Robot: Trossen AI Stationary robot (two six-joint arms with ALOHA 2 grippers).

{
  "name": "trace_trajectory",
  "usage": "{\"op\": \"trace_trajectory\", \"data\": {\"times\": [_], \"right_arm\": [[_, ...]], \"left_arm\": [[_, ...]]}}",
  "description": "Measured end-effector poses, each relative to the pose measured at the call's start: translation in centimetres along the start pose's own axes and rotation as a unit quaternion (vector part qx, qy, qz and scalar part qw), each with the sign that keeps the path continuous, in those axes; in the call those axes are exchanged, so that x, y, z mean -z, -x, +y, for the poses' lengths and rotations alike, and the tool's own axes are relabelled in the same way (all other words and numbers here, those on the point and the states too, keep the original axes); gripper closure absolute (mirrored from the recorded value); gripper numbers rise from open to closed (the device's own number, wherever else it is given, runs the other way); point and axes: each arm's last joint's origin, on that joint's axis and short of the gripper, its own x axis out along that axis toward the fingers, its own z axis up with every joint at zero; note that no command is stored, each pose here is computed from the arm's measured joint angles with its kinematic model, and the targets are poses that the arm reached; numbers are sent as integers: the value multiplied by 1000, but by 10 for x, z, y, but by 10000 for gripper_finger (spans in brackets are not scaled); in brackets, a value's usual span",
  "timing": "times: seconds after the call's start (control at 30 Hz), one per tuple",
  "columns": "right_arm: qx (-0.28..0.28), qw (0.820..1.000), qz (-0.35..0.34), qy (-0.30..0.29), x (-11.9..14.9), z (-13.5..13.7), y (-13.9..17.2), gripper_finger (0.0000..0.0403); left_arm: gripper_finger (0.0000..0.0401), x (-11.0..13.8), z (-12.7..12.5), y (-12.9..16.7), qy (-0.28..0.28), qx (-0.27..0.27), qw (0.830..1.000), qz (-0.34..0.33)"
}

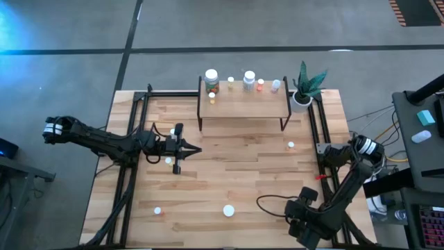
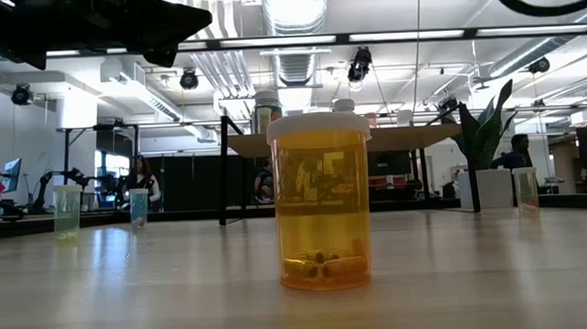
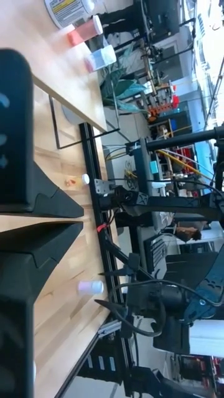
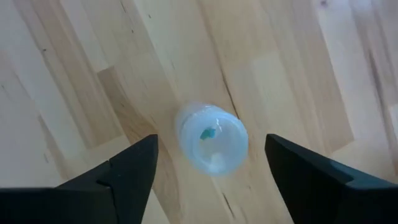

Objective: Pick and place medicine bottles onto shelf by color
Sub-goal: Put the transparent pill bottle on the shelf

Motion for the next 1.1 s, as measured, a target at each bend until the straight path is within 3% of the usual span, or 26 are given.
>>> {"op": "trace_trajectory", "data": {"times": [0.17, 0.4, 0.53, 0.73, 0.87, 1.0, 1.1], "right_arm": [[-1, 1000, 7, -2, 0, -4, -10, 167], [-12, 1000, 13, 10, -13, -4, -10, 277], [-46, 997, 3, 57, -34, 2, 4, 282], [-98, 987, -22, 128, -97, -4, 43, 280], [-94, 983, -49, 150, -149, -32, 78, 260], [-79, 982, -88, 146, -210, -79, 97, 259], [-62, 984, -119, 117, -255, -132, 102, 265]], "left_arm": [[399, 0, 0, 0, 0, 0, 1000, 0], [399, 0, 0, 0, 1, 0, 1000, -1], [399, 0, 0, 0, 1, 0, 1000, -1], [399, 0, 0, 0, 1, 0, 1000, -3], [399, -2, 1, 3, 1, -2, 1000, -9], [399, -2, 1, 7, 1, -1, 1000, -6], [399, -3, 1, 10, 2, -5, 1000, -3]]}}
